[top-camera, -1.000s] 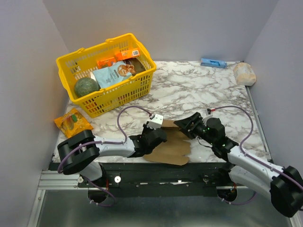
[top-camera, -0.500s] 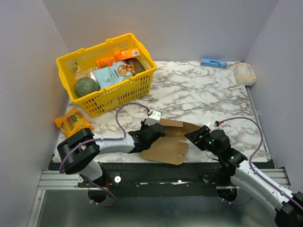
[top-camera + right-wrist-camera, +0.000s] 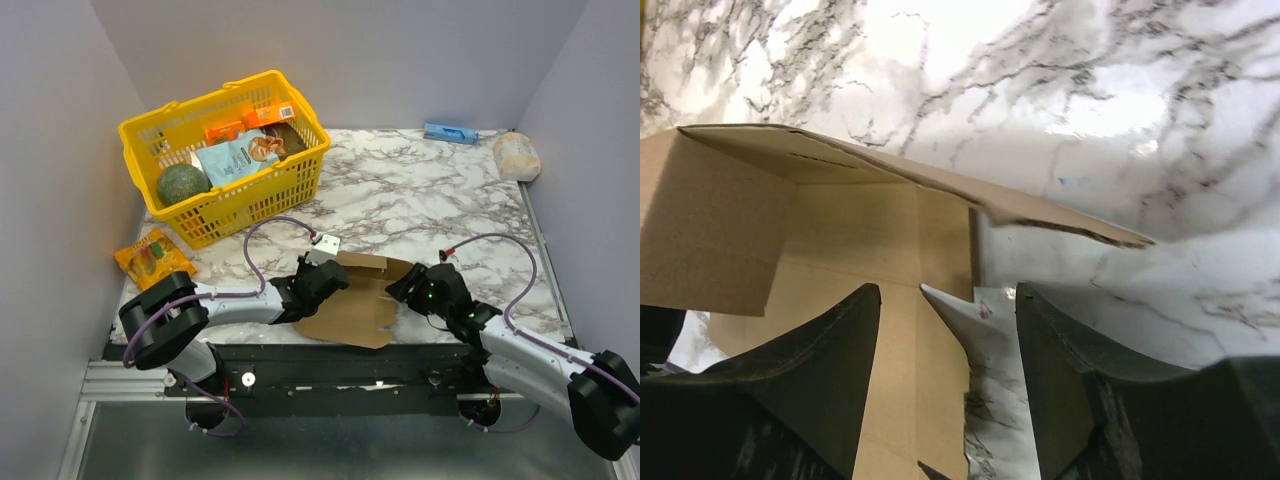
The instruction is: Fold the paper box
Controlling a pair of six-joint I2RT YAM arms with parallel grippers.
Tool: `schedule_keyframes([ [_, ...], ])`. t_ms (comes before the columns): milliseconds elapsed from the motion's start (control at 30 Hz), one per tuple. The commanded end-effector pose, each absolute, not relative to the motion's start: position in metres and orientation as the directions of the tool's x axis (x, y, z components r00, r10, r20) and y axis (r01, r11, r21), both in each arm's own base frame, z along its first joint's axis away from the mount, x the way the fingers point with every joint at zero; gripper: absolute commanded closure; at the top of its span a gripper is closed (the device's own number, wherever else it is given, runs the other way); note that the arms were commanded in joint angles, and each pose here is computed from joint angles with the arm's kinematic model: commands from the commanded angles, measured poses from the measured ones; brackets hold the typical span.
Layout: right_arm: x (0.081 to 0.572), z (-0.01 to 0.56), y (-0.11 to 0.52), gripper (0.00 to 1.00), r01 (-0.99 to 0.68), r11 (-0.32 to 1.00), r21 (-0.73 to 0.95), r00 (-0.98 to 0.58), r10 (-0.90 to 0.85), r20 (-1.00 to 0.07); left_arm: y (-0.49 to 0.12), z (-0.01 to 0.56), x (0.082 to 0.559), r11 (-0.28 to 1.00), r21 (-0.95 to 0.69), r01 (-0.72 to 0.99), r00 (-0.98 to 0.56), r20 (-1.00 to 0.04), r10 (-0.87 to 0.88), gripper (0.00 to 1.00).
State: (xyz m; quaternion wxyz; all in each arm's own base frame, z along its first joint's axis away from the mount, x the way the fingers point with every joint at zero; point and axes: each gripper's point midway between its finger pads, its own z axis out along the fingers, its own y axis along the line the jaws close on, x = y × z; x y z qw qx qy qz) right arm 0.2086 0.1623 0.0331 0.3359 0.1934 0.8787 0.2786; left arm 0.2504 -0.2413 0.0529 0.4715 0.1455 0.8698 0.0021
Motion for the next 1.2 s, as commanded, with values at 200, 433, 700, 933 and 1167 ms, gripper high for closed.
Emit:
schedule_keyframes([
  [200,0.227,0.039,0.182,0.38,0.066,0.797,0.600,-0.689,0.471,-0.551,-0.241,0.055,0.248,0.957,0.131,0.259,-0.523,-0.814,0.253,0.77],
  [433,0.233,0.057,0.196,0.57,-0.047,0.789,0.613,-0.663,0.435,-0.609,-0.241,0.053,0.247,0.954,0.136,0.267,-0.527,-0.808,0.262,0.78],
  [700,0.238,0.063,0.204,0.62,-0.090,0.804,0.588,-0.652,0.399,-0.645,-0.244,0.051,0.247,0.951,0.137,0.277,-0.529,-0.805,0.270,0.78],
  [933,0.237,0.062,0.226,0.62,-0.139,0.804,0.578,-0.674,0.350,-0.650,-0.250,0.050,0.246,0.948,0.135,0.289,-0.529,-0.802,0.275,0.78],
  [1167,0.234,0.049,0.240,0.62,-0.161,0.826,0.540,-0.699,0.291,-0.653,-0.252,0.049,0.246,0.947,0.135,0.292,-0.532,-0.800,0.277,0.78],
])
